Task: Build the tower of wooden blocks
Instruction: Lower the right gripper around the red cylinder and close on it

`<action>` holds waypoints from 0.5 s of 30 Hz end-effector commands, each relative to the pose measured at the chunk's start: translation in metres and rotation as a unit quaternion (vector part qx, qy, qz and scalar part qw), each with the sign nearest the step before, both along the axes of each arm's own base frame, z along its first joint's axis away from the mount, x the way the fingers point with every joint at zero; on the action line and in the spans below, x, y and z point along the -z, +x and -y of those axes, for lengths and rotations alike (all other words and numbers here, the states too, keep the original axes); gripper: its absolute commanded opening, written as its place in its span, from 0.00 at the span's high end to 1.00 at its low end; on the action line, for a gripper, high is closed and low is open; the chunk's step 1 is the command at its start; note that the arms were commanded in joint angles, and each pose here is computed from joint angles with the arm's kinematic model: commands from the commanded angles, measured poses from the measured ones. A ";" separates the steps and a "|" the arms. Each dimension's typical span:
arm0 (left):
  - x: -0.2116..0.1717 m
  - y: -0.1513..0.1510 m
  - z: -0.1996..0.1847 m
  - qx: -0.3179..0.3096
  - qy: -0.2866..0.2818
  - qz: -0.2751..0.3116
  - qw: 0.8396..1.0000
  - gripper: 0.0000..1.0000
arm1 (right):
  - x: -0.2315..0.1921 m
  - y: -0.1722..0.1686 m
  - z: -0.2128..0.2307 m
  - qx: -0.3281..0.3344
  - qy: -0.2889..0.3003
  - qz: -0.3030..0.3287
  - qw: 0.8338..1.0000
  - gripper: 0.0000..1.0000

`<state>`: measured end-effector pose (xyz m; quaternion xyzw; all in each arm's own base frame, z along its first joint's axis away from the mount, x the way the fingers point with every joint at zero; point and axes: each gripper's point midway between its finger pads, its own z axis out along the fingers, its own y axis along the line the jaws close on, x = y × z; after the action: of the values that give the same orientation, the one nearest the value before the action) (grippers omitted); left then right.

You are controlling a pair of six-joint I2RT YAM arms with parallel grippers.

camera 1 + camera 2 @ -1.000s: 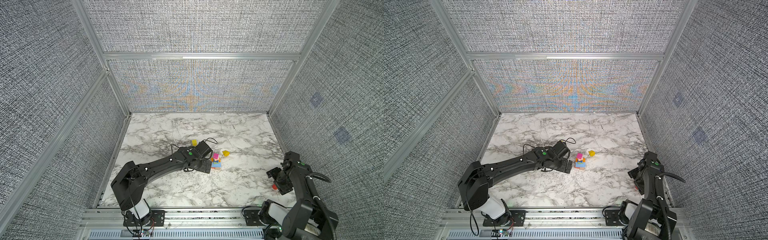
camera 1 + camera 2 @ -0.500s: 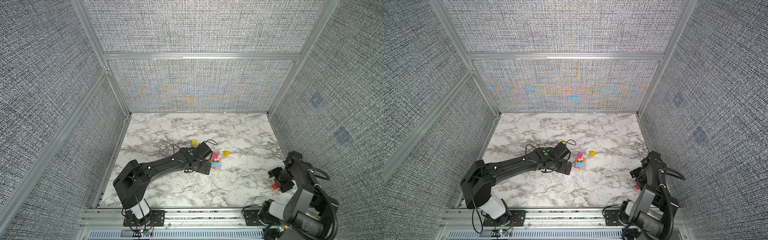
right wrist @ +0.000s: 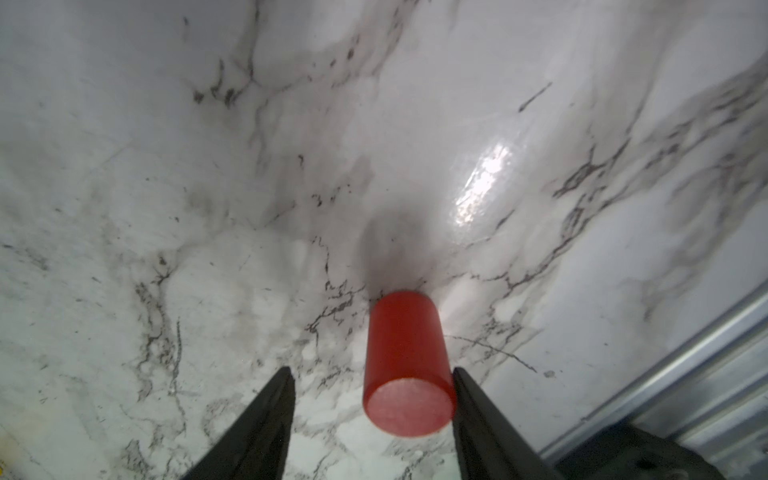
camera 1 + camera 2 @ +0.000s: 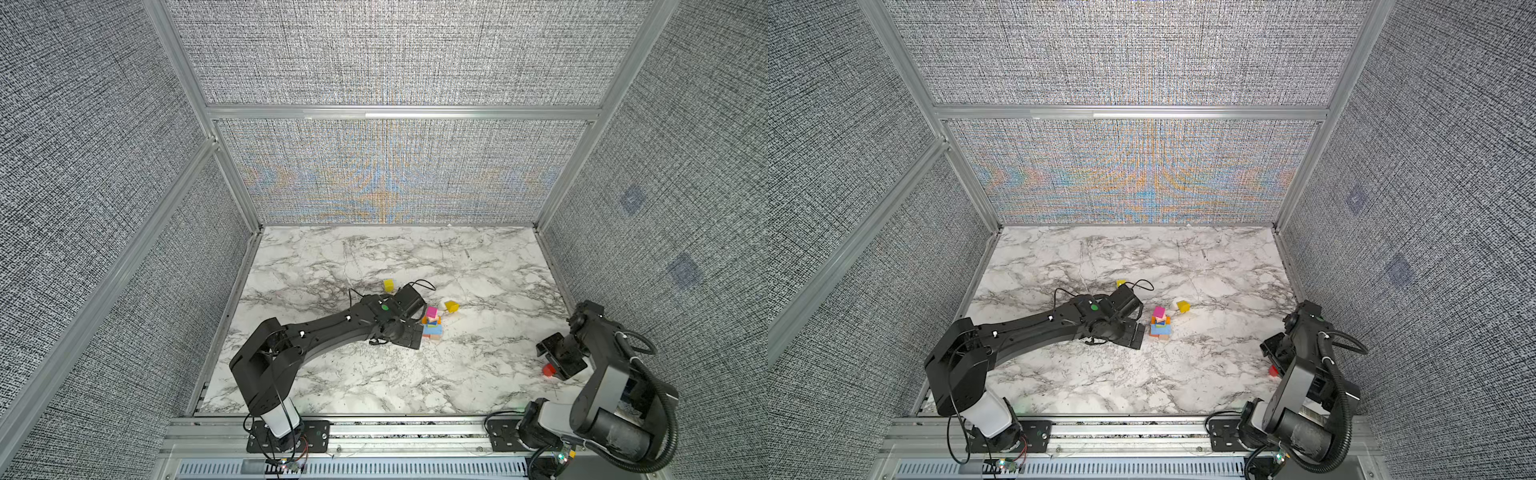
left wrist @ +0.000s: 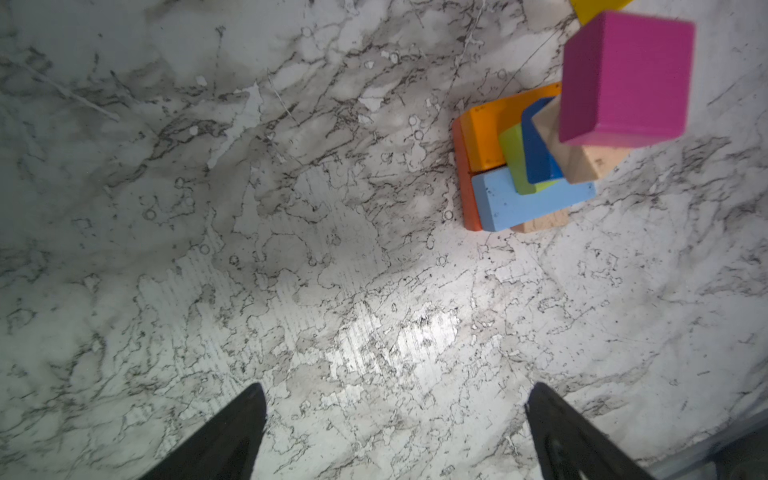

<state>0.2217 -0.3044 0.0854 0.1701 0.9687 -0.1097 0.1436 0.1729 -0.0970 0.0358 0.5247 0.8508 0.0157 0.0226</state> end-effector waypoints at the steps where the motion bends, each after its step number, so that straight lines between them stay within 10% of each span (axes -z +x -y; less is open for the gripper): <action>1: 0.000 0.001 0.002 0.001 -0.005 0.000 1.000 0.02 | 0.002 0.003 -0.003 -0.009 0.011 0.005 1.000 0.39; 15: 0.007 0.001 0.000 -0.001 0.000 -0.001 1.000 0.01 | 0.003 0.008 -0.004 -0.023 0.017 0.010 1.000 0.60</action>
<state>0.2211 -0.3034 0.0796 0.1701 0.9697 -0.1061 0.1398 0.1787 -0.0940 0.0315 0.5101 0.8593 0.0306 0.0202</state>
